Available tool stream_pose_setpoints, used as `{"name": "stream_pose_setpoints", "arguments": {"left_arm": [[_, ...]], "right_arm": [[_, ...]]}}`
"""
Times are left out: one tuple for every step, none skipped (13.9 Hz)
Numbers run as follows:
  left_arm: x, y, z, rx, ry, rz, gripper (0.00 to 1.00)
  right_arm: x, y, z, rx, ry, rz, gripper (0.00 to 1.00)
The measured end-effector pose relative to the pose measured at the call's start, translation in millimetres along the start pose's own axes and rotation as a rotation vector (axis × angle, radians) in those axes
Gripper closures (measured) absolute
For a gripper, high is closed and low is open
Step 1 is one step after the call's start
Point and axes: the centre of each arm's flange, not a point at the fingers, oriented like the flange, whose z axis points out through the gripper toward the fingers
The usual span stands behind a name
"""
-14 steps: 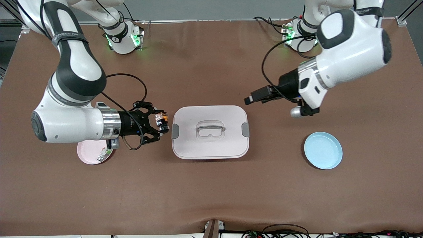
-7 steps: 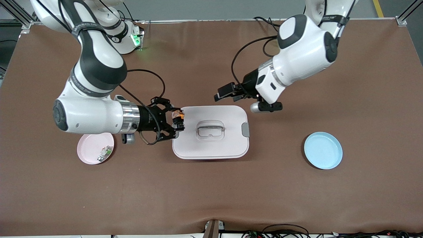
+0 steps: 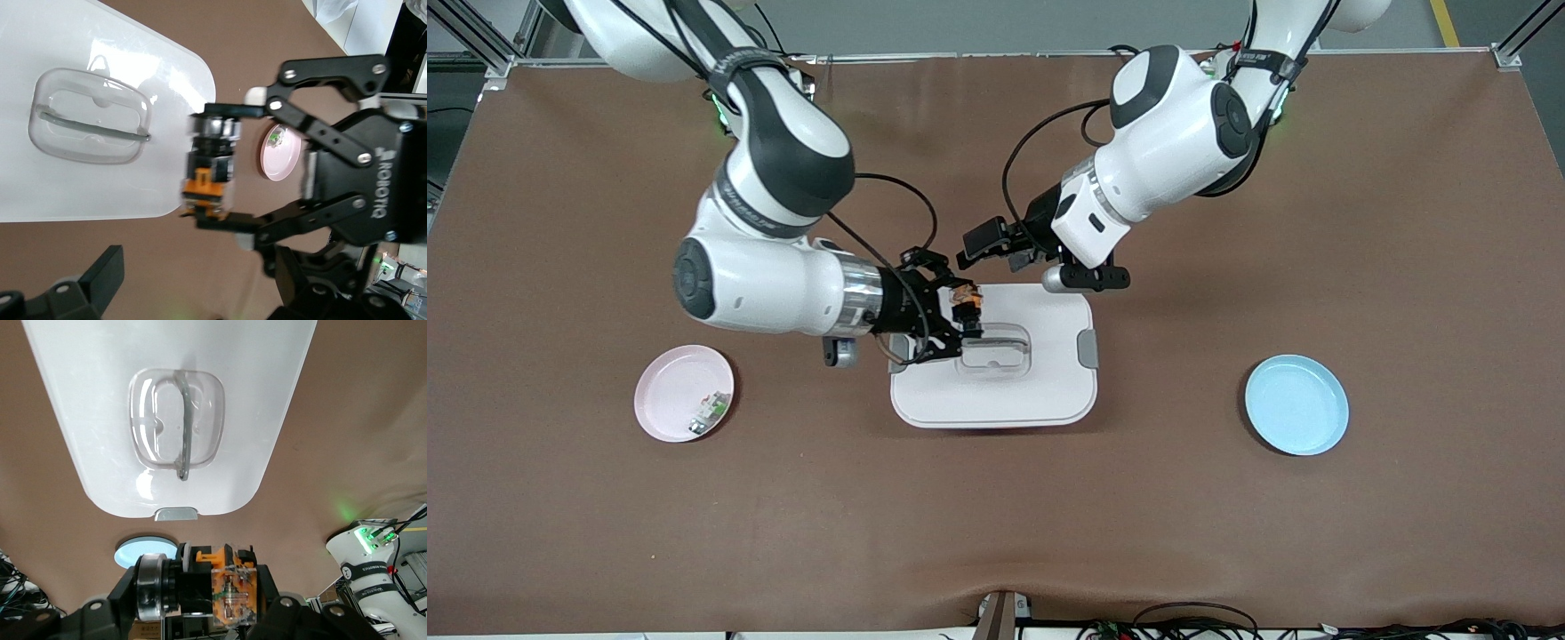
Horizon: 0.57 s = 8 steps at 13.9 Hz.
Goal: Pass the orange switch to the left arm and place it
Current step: 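Carry the switch over the box while the left gripper meets it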
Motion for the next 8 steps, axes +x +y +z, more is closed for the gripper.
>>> {"name": "stream_pose_setpoints", "arguments": {"left_arm": [[0.8, -0.4, -0.1, 0.000, 0.002, -0.001, 0.00], [2.1, -1.0, -0.9, 0.000, 0.004, -0.003, 0.00], [4.3, -2.0, -2.2, -0.001, 0.007, -0.006, 0.00], [7.2, -3.4, -4.0, -0.001, 0.011, -0.010, 0.00], [11.0, -5.4, -6.3, -0.001, 0.016, -0.015, 0.00], [16.4, -8.3, -9.8, -0.001, 0.020, -0.023, 0.00], [22.9, -12.7, -13.8, 0.003, 0.020, -0.027, 0.00], [28.2, -17.2, -16.6, 0.009, 0.015, -0.025, 0.00]], "right_arm": [[0.3, 2.0, 10.2, 0.002, 0.009, -0.001, 0.28], [1.9, 3.7, 18.1, 0.001, 0.019, -0.001, 0.28], [3.2, 5.4, 23.4, -0.005, 0.026, 0.000, 0.28], [3.8, 6.3, 25.4, -0.009, 0.029, 0.000, 0.28], [3.1, 6.7, 24.5, -0.008, 0.029, -0.001, 0.28], [1.3, 7.8, 22.3, -0.007, 0.029, -0.004, 0.28], [-1.7, 9.7, 19.0, -0.007, 0.028, -0.008, 0.28], [-5.6, 12.0, 14.4, -0.004, 0.028, -0.014, 0.28]]}}
